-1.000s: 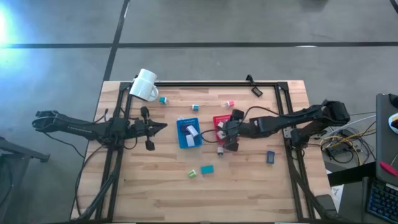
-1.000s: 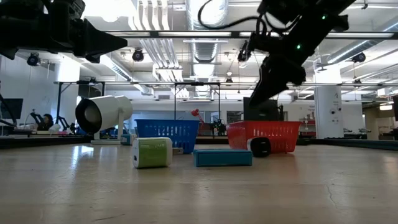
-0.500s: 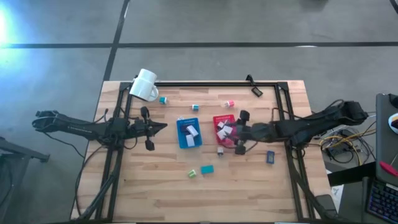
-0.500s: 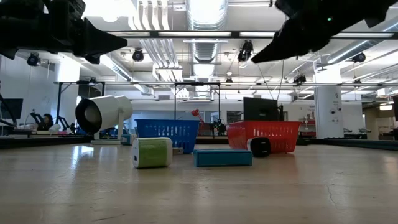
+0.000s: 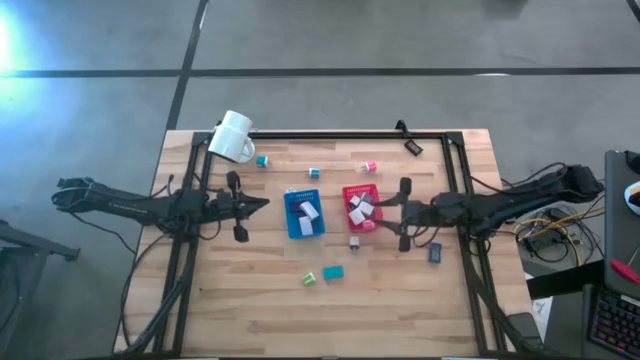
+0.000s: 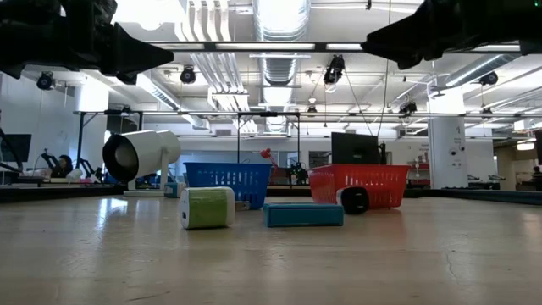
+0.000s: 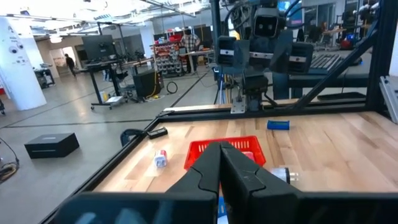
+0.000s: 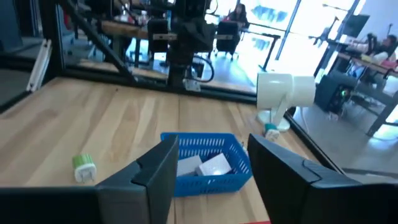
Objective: Pick & Place Office items
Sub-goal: Put the black digital clock into the blue bin
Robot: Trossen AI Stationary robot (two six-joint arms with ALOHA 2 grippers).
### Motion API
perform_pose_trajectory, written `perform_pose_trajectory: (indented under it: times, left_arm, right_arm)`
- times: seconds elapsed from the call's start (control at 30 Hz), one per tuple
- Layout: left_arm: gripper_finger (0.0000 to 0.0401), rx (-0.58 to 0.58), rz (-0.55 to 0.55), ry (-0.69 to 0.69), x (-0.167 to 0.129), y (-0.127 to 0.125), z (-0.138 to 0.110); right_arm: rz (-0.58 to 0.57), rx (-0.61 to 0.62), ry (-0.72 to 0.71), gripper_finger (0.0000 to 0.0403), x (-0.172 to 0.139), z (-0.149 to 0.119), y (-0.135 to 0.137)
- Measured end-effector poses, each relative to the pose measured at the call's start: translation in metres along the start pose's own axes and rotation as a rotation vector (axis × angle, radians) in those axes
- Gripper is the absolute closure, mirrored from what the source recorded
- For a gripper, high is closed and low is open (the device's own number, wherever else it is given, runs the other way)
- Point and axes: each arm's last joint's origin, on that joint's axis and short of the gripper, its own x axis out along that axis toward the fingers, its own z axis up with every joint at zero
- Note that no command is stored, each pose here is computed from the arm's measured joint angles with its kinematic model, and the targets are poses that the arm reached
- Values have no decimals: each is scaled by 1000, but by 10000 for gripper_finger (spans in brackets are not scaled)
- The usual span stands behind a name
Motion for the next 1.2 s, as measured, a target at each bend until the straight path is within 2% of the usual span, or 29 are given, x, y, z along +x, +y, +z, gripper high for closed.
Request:
perform_pose_trajectory:
  times: [0.23,0.33,0.47,0.6,0.8,1.0,1.2]
  left_arm:
    - [389,7,0,-5,0,0,2]
    - [389,-5,-1,-5,0,0,2]
    - [389,-19,-2,-5,0,0,2]
    - [389,-15,-2,-5,0,0,2]
    - [389,-10,-2,-6,0,0,2]
    - [389,-10,-3,-16,0,0,3]
    - [389,2,6,-52,0,1,7]
  right_arm:
    - [-13,6,-122,304,-20,-6,-5]
    - [21,-4,-187,336,-28,-9,-5]
    - [93,-4,-264,367,-36,-14,-4]
    - [59,38,-263,389,-38,-16,-5]
    - [-13,60,-218,394,-35,-18,-9]
    - [-42,176,-178,394,-33,-23,-15]
    - [-53,172,-167,394,-32,-24,-16]
